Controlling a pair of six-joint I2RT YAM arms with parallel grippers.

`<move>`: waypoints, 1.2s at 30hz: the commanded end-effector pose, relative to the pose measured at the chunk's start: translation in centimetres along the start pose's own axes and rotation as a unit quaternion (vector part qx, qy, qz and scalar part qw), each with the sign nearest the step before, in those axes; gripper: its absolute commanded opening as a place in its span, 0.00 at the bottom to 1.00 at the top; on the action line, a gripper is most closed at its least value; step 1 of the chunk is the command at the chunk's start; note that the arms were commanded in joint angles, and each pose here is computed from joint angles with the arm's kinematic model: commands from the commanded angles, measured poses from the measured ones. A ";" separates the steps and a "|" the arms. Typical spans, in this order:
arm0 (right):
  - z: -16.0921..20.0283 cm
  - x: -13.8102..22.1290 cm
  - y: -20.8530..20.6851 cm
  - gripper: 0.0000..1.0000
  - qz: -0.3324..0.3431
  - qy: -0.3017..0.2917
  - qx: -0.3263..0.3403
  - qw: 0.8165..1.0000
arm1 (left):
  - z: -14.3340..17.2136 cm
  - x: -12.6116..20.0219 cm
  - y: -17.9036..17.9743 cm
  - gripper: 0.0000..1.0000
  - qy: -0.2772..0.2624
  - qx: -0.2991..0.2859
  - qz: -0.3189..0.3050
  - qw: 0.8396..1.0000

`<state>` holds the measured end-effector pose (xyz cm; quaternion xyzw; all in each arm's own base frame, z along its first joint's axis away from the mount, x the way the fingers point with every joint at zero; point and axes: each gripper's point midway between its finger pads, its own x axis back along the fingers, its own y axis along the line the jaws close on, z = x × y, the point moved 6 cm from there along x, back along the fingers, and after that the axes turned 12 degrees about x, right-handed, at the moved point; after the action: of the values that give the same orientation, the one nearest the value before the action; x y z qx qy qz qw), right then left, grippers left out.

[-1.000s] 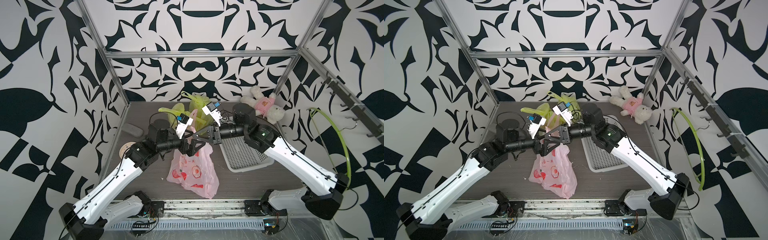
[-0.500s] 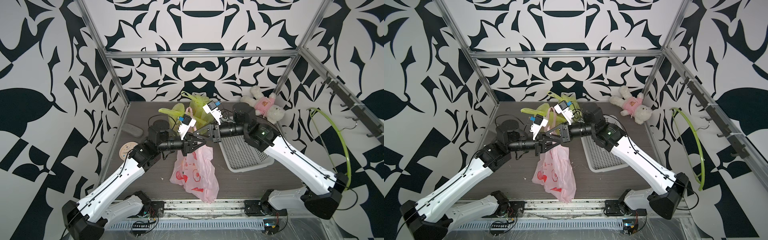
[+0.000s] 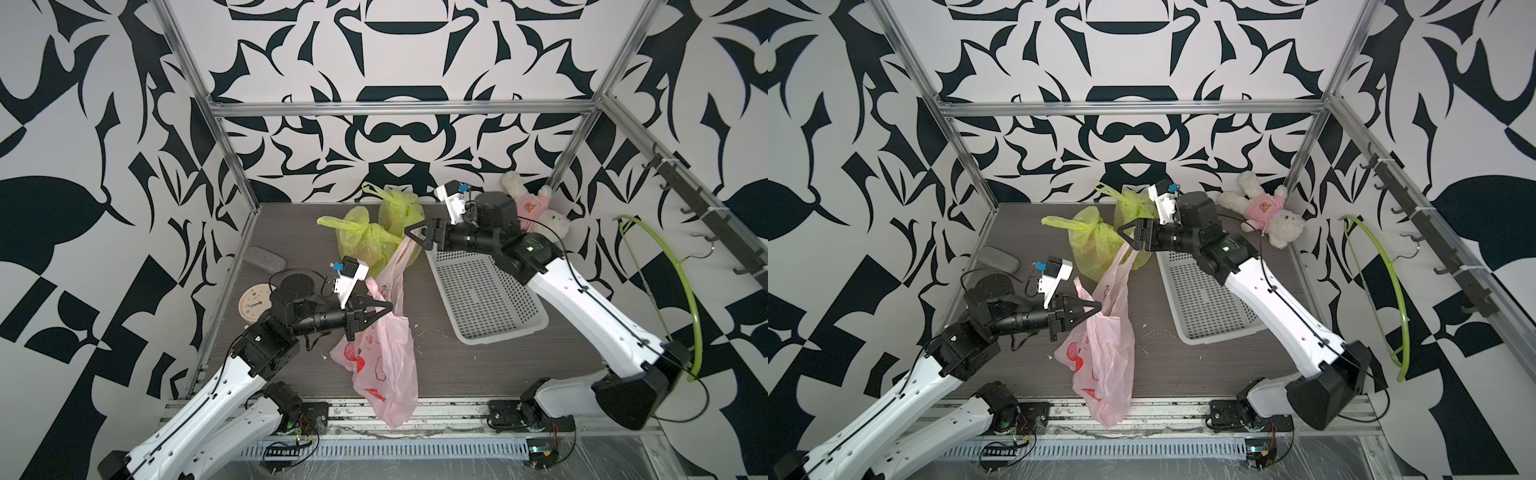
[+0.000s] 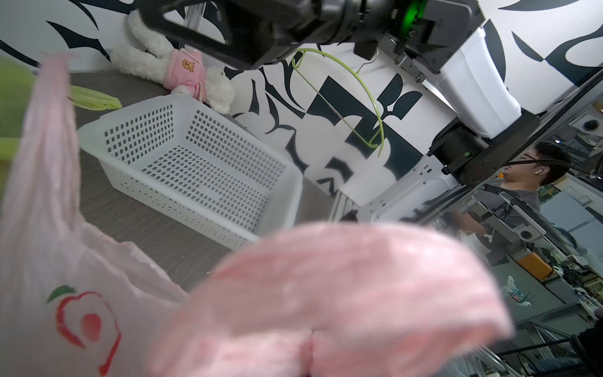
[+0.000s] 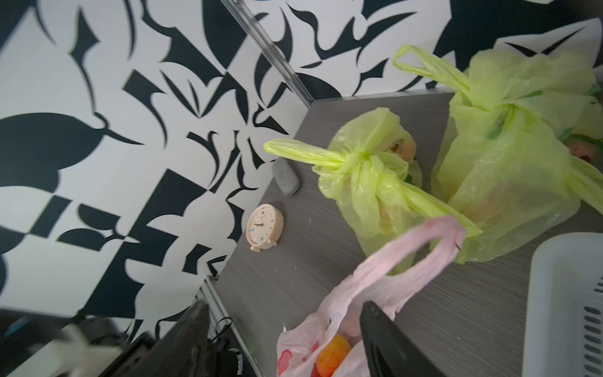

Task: Place the peach into a plastic bag & tie a knot
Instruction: Adjust the plastic bag at the center of the board.

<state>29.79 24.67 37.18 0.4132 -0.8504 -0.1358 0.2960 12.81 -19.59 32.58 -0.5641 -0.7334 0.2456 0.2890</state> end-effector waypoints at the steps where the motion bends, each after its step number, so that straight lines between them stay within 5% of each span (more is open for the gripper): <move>1: 0.0 -2.1 -2.3 0.75 0.073 0.014 -0.003 0.997 | 0.4 0.2 0.5 0.00 -0.005 0.015 -0.014 1.000; 8: 1.0 -2.6 -5.5 0.75 0.186 0.021 -0.027 0.982 | 0.3 0.2 0.6 0.00 -0.003 0.012 -0.018 1.000; 20: 0.8 1.3 -5.4 0.78 0.210 -0.014 -0.024 0.977 | 0.4 -0.1 0.7 0.00 0.004 0.014 -0.015 1.000; 36: 2.6 -4.2 -8.0 0.78 0.099 0.005 -0.046 0.994 | 0.3 0.0 0.5 0.00 0.004 0.013 -0.012 1.000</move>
<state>34.92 22.24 26.75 0.2732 -0.8732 -0.1183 0.3858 13.16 -19.58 31.69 -0.5457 -0.7387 0.2513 0.3057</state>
